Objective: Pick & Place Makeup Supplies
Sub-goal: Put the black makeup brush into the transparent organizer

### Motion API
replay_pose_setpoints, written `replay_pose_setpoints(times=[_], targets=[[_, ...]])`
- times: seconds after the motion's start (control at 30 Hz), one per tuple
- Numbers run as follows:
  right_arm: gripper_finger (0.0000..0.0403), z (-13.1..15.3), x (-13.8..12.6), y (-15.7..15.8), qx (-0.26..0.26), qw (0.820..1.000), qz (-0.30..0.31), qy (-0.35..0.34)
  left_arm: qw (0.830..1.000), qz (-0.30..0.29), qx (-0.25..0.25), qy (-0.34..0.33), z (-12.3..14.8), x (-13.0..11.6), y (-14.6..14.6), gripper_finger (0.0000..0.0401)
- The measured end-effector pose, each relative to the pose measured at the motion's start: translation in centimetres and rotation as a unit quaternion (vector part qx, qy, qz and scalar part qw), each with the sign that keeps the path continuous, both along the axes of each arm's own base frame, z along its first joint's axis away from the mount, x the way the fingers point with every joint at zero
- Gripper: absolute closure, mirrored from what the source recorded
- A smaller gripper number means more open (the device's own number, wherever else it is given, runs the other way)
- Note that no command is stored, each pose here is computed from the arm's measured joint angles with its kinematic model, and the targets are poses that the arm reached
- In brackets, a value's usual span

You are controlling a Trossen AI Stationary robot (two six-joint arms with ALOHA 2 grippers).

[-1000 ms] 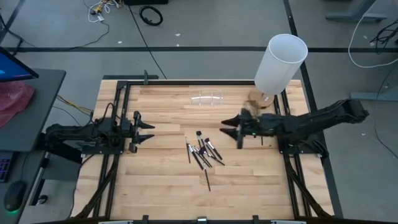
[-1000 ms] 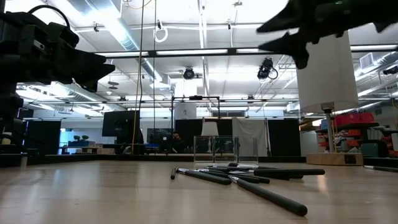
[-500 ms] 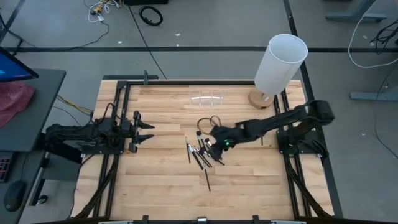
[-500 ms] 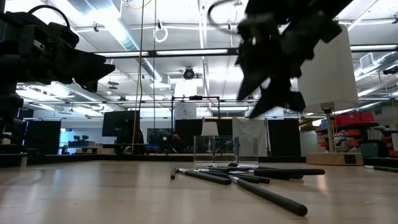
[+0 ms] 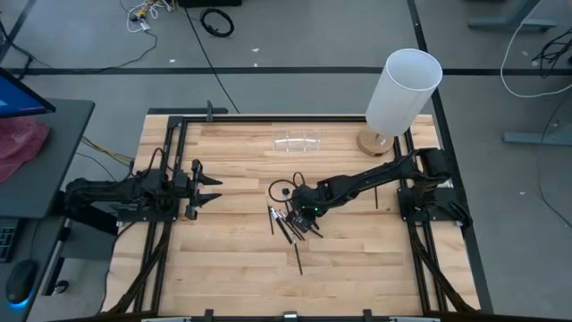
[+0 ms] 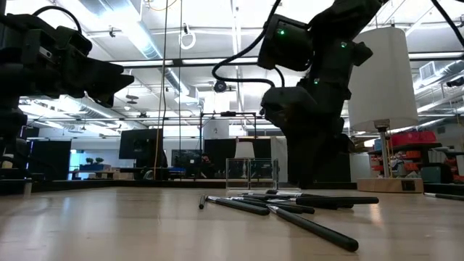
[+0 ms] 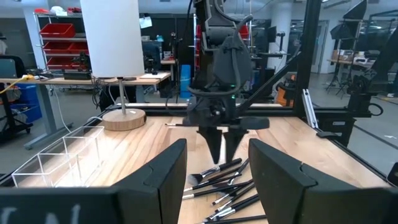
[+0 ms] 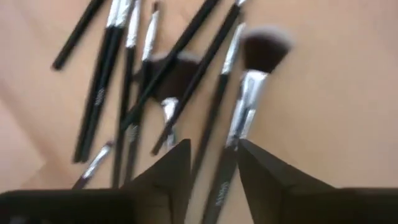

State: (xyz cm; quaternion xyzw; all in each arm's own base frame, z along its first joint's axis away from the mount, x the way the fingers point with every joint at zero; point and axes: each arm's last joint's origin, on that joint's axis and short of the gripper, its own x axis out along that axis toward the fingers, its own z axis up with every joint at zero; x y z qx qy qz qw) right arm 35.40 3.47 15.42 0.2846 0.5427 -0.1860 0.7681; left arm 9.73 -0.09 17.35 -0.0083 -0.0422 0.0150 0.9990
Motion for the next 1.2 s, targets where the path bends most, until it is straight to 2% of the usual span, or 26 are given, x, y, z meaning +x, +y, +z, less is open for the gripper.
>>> replay_pose_setpoints(times=[0.13,0.27,0.53,0.67,0.77,1.03,1.2], targets=[[0.0301,-0.1,-0.2,-0.1,-0.018,1.0,0.011,0.009,1.0,0.0,0.0,0.0,0.0,0.0,0.0,0.0224],[0.0308,0.0,-0.1,-0.1,-0.024,1.0,0.018,0.006,1.0,0.0,0.0,0.0,0.0,0.0,0.0,0.0224],[0.025,-1.1,0.4,-0.2,-0.057,0.997,0.044,0.005,1.0,0.0,0.0,0.0,0.0,0.0,0.0,0.0224],[0.0245,-2.2,0.5,-0.1,-0.066,0.996,0.053,0.021,1.0,0.0,-0.001,0.0,0.0,0.0,0.0,0.0224],[0.027,-2.3,0.5,-0.2,-0.072,0.995,0.061,0.024,1.0,0.0,-0.001,-0.001,0.0,0.0,0.0,0.0224],[0.038,-2.7,0.2,-0.2,-0.093,0.991,0.088,0.035,1.0,0.0,0.0,0.0,0.0,0.0,0.0,0.0224],[0.0384,-3.1,-0.2,-0.2,-0.096,0.989,0.105,0.041,1.0,0.0,-0.001,0.0,0.0,0.0,0.0,0.0224]])
